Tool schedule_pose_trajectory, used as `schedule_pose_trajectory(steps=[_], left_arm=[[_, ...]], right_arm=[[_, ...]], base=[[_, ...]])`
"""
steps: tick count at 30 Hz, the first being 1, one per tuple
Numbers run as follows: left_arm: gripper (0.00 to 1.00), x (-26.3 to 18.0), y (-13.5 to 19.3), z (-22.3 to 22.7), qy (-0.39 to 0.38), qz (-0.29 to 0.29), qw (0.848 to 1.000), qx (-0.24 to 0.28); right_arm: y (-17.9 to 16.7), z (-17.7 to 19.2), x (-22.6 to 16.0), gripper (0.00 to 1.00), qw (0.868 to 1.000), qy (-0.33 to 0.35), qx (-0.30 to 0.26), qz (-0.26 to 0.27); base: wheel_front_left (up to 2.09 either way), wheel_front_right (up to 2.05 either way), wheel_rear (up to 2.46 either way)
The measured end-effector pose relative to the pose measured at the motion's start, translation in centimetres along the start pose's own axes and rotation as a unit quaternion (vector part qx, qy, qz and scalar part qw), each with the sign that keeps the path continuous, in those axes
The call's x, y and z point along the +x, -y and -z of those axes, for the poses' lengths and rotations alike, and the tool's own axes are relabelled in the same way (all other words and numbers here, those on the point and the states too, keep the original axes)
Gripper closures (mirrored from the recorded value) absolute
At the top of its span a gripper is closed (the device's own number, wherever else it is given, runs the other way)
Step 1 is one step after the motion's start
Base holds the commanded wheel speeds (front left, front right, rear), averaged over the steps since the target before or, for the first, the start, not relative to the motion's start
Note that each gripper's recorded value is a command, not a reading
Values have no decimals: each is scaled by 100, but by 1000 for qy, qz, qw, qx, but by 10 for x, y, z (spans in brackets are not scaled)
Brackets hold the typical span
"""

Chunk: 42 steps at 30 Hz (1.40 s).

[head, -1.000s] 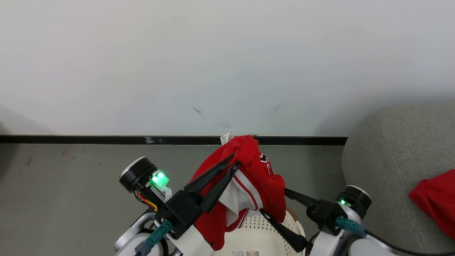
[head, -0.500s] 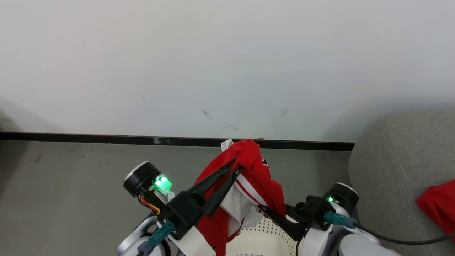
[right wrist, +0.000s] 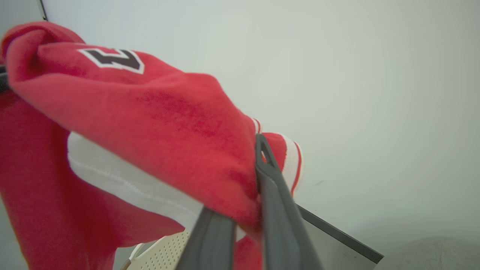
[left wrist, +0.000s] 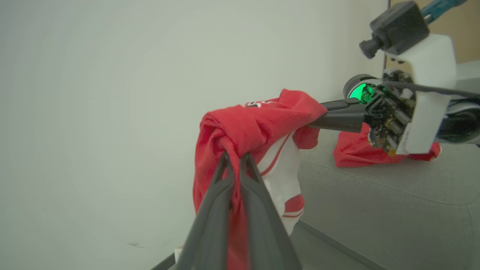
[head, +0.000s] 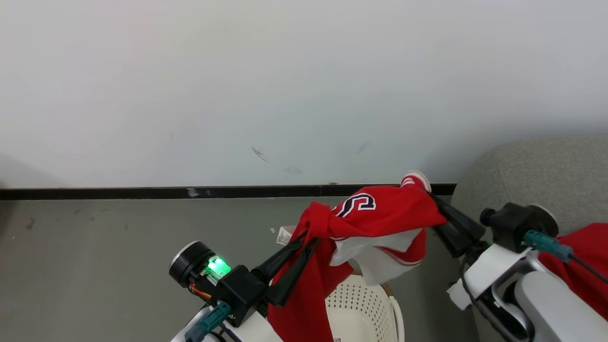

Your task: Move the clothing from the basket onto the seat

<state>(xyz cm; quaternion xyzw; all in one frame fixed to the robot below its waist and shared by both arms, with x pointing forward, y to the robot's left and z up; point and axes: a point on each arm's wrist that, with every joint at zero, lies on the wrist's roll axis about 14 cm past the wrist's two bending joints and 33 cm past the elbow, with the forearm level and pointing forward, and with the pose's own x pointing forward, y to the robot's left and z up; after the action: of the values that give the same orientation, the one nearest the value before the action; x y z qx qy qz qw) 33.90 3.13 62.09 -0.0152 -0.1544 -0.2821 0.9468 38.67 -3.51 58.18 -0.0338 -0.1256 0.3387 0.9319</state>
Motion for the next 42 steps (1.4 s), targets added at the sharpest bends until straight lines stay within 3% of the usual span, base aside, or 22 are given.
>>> schedule_pose_trajectory(steps=[4,6,12,24,30,37,42], left_arm=[[6,6,11,2,5,15,1000,-21],[0,9,21,2,8,26,999,-33],[0,11,35,11,2,46,998,-51],[0,21,67,14,12,92,993,-79],[0,25,75,15,14,106,991,-85],[0,28,85,19,12,123,988,-93],[0,32,93,24,7,136,985,-102]], right_arm=[[32,-29,-7,100,998,43,-15,53],[46,-39,-14,100,995,57,-28,77],[94,-59,-51,100,982,73,-68,161],[127,-64,-119,100,956,66,-92,270],[120,-63,-129,100,954,68,-80,280],[100,-54,-122,100,963,69,-40,258],[110,-61,-120,100,963,76,-38,257]], base=[[0,0,0],[0,0,0],[0,0,0],[0,0,0],[0,0,0],[0,0,0],[0,0,0]])
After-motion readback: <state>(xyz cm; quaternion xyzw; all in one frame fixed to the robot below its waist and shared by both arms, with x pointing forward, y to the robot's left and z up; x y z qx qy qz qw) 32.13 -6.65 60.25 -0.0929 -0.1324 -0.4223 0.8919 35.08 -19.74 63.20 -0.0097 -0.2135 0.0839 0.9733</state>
